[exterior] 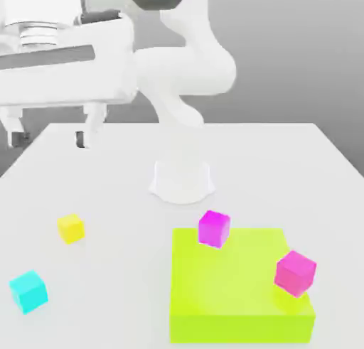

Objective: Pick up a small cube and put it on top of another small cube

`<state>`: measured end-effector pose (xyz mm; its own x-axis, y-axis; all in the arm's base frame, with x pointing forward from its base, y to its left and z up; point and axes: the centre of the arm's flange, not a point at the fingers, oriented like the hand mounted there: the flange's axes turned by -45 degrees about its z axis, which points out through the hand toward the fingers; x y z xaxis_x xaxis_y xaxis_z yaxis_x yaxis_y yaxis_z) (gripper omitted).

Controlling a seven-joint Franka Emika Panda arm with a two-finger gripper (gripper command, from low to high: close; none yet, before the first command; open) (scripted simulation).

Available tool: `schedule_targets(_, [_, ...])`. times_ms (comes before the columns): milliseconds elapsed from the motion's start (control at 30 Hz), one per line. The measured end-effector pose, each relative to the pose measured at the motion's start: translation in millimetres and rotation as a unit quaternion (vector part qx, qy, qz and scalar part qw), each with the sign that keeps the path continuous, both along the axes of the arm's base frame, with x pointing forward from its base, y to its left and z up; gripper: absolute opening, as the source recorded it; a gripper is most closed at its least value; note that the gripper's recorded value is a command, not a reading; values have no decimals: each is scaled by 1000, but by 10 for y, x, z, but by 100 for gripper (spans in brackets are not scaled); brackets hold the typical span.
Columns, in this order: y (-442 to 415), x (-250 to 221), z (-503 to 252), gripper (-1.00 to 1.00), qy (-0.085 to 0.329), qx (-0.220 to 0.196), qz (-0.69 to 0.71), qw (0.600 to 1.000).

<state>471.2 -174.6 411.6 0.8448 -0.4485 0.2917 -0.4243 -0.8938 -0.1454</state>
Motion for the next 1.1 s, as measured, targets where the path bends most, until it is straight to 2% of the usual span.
schedule_targets(200, [-640, -259, -1112, 0, 79, 21, -88, 993])
schedule_targets(367, [-988, -652, -1981, 0, 145, 28, -148, 978])
schedule_targets(533, [-1086, -776, -2668, 0, 162, 27, -164, 973])
schedule_targets(567, [-1083, -784, -2780, -100, 163, 27, -165, 972])
schedule_targets(767, [-1081, -788, -2836, -100, 163, 28, -165, 972])
schedule_targets(933, [-1086, -782, -2358, -100, 163, 27, -165, 972])
schedule_targets(1100, [-1130, -1293, -2024, -100, 163, 38, -186, 968])
